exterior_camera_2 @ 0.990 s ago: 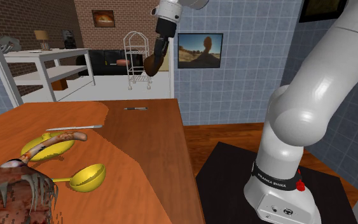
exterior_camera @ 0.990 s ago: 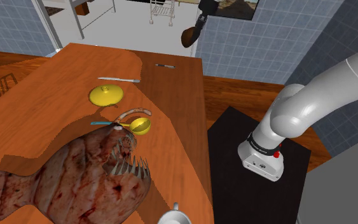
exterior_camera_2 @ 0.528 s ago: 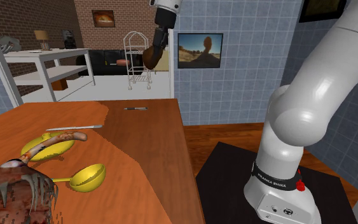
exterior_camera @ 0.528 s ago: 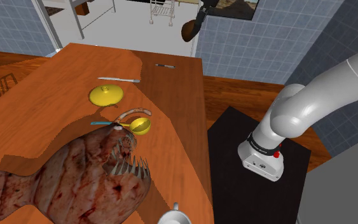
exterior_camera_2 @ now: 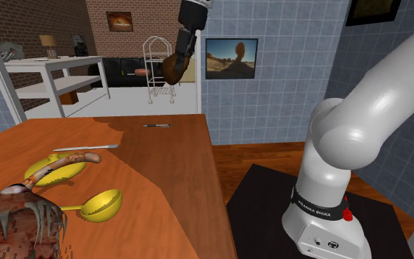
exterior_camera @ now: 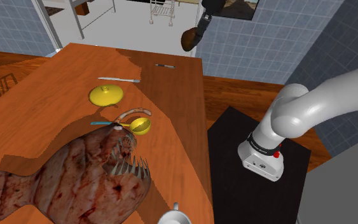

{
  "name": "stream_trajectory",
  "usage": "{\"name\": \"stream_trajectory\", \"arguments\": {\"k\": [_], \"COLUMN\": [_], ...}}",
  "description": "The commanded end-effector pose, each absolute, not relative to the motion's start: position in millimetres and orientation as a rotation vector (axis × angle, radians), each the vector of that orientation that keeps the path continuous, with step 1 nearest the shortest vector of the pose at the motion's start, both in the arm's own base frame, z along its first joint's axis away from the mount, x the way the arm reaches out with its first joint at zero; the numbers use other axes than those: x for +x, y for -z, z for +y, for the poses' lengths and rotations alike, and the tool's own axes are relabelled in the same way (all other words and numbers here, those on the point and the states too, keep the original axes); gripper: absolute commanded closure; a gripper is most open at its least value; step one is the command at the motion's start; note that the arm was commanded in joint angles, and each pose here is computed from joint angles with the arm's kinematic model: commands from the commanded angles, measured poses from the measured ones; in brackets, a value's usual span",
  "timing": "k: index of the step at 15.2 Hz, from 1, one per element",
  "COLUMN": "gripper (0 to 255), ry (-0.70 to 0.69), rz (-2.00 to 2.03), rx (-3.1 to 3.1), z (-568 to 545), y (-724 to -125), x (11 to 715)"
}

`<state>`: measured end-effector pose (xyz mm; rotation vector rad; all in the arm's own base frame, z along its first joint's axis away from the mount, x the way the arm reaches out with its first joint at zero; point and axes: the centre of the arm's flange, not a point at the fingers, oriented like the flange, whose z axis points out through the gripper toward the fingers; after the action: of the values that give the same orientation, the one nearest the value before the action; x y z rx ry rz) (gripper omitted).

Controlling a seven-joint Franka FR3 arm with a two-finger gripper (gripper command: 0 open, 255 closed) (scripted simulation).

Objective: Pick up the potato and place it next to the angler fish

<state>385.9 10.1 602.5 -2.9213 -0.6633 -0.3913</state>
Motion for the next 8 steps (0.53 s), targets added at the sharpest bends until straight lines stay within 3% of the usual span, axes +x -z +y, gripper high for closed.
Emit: {"name": "stream_trajectory", "arguments": {"k": [1,8], "gripper": [255,255], "ry": [0.391,0.391], "rz": [-0.66,-0.66], "rx": [-2.923,-2.923], "z": [27.5,100.9], "y": [-601.0,-601.1], "x": [371.0,314.9]}}
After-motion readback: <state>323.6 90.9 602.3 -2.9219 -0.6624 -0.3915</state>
